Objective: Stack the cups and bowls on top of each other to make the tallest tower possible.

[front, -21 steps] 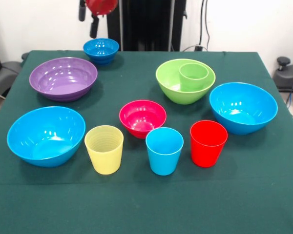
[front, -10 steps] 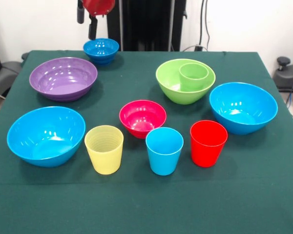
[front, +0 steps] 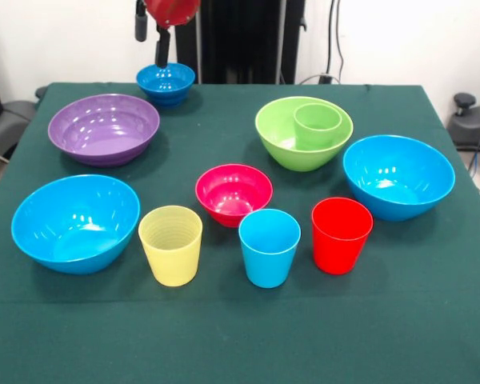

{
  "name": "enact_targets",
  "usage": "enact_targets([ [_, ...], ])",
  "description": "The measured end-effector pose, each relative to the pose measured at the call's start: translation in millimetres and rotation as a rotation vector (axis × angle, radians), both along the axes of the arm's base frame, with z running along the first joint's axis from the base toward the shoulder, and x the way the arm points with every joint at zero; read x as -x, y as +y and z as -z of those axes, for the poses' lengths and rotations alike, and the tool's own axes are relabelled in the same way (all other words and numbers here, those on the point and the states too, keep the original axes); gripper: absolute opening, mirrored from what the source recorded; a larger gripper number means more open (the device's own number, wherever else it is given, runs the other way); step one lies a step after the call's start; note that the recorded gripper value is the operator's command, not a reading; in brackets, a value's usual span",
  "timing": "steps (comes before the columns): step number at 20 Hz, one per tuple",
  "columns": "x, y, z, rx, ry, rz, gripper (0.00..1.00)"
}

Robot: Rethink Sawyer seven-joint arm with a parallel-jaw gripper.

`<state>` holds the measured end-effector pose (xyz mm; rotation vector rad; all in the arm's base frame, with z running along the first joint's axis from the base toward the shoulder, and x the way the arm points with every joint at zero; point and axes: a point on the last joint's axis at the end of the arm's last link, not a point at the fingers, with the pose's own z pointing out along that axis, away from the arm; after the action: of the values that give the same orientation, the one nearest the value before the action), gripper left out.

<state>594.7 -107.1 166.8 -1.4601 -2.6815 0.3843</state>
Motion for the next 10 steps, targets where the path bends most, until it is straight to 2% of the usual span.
enact_targets([
  [4, -1.5, 9.8, -0.1, 0.001, 0.000, -0.017, 1.00],
  [10, -3.6, 38.8, -1.1, 0.009, 0.003, -0.065, 1.00],
])
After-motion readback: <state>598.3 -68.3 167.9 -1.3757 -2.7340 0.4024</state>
